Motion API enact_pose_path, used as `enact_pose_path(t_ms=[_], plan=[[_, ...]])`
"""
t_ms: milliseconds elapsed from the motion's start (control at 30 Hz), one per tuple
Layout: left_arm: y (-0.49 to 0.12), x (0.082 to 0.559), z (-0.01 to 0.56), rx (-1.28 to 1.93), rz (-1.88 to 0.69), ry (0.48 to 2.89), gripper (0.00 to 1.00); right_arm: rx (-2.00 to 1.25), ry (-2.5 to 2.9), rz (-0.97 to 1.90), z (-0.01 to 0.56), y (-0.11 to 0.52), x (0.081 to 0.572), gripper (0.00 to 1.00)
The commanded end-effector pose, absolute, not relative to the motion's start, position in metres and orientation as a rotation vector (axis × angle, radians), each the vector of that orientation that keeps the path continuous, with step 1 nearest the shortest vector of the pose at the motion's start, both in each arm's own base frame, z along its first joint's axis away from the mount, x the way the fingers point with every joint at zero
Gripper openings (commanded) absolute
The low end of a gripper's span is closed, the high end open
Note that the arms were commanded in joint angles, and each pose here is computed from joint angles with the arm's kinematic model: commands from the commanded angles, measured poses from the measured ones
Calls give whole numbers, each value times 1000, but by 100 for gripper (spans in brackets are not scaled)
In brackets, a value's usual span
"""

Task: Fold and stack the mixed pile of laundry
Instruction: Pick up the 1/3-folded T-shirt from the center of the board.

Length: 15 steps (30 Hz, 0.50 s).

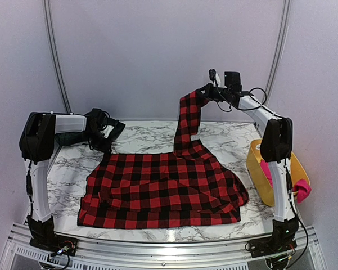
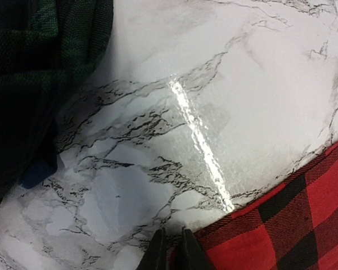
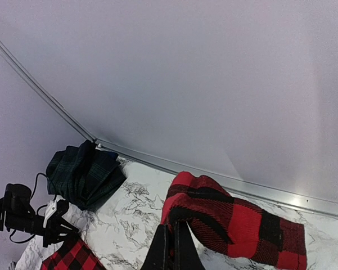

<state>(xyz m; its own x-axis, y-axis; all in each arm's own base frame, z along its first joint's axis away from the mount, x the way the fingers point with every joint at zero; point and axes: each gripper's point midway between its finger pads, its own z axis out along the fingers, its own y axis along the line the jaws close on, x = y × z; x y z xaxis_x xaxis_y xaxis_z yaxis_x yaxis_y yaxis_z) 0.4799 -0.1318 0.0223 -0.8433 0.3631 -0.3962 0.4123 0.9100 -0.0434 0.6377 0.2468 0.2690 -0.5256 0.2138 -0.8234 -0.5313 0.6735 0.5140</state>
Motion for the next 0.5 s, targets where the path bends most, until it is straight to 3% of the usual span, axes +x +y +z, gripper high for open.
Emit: enact_pose_path(t_ms=[0,67,467], plan=[[-133,483,27,625,-181,2683,5,-305,1840,994,304,268,621,0],[-133,484,28,638,-180,2677,0,-319,1839,996,310,274,615,0],[-128,490,42,632,-163,2633,0,-463,1799,933,368,313,551,0]])
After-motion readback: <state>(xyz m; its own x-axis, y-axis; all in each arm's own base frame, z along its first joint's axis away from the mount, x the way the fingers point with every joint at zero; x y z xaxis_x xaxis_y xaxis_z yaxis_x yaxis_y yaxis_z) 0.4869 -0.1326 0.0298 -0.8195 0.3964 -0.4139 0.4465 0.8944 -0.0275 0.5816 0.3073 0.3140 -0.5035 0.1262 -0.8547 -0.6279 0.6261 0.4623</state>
